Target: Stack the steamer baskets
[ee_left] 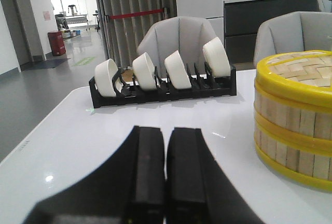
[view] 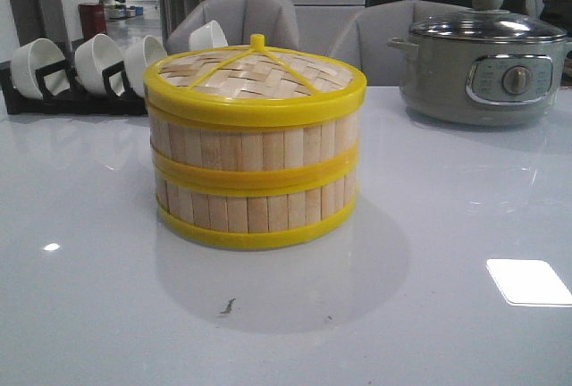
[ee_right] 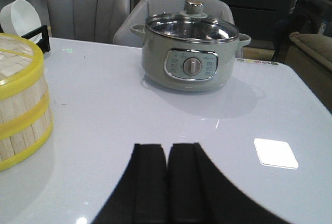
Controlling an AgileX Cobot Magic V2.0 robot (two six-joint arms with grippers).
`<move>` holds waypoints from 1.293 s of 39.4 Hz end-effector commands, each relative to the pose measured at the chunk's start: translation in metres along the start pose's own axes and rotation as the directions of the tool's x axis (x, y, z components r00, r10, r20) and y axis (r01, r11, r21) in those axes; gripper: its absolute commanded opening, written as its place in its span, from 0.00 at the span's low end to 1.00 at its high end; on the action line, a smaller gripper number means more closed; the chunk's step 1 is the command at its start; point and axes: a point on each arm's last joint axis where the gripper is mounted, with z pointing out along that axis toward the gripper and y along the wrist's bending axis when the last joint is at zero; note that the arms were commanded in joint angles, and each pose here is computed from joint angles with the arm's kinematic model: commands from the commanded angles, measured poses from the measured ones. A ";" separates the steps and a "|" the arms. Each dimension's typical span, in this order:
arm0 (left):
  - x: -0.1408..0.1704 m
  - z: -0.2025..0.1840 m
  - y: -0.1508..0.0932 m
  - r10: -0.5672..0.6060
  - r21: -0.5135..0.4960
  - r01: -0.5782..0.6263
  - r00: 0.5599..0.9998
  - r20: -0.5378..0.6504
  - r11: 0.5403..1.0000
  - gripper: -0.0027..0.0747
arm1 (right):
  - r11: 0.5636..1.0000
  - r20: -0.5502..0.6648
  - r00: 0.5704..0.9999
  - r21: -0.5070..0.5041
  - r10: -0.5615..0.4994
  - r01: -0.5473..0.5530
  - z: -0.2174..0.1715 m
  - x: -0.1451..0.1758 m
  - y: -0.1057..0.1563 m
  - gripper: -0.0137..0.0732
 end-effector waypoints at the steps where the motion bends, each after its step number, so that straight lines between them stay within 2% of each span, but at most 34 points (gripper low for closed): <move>1: -0.009 -0.002 0.000 0.004 0.002 -0.004 0.994 0.110 1.000 0.15 | 1.000 0.103 0.995 0.008 -0.020 0.019 -0.001 -0.017 -0.001 0.26; 43: -0.009 -0.002 0.000 0.004 0.002 -0.004 0.994 0.110 1.000 0.15 | 1.000 0.101 0.995 0.008 -0.020 0.019 -0.002 -0.016 -0.001 0.26; 49: -0.009 -0.002 0.000 0.004 0.002 -0.004 0.994 0.110 1.000 0.15 | 1.000 0.094 0.995 0.009 -0.020 0.019 -0.006 -0.001 0.000 0.25; 51: -0.009 -0.002 0.000 0.004 0.002 -0.004 0.994 0.110 1.000 0.15 | 1.000 0.098 0.995 0.009 -0.020 0.019 -0.008 0.009 0.000 0.22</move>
